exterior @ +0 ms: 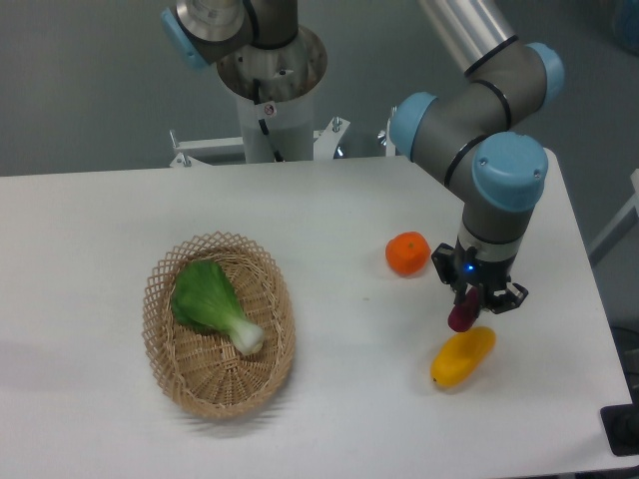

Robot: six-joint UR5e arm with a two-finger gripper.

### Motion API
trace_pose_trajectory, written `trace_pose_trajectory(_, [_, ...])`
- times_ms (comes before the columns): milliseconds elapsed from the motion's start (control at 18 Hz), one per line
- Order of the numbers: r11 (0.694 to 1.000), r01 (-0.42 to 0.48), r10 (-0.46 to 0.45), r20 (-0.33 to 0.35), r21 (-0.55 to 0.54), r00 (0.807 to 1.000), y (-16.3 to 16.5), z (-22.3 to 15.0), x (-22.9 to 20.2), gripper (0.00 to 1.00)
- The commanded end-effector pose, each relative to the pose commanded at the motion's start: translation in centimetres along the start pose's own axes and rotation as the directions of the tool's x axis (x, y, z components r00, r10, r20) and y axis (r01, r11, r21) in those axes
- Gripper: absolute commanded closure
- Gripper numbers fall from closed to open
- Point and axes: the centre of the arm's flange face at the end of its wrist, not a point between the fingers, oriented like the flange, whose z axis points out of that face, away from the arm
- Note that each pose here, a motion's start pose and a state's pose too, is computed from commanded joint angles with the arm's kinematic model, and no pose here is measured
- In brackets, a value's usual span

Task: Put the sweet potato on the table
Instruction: 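Hold the purple sweet potato in the gripper above the table, then carry the sweet potato past the orange toward the basket rim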

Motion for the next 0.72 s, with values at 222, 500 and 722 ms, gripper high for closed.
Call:
trace_pose_trajectory(222, [1.0, -0.029, 0.029, -0.042, -0.006, 0.999, -0.6, 1.1, 5.1, 0.87])
trace_pose_trajectory(500, [0.995, -0.096, 0.095, -0.079, -0.008, 0.992, -2.6, 1.3, 11.0, 0.87])
trace_pose_trajectory(722, [0.99, -0.14, 0.137, -0.127, -0.015, 0.982, -3.2, 2.5, 15.7, 0.87])
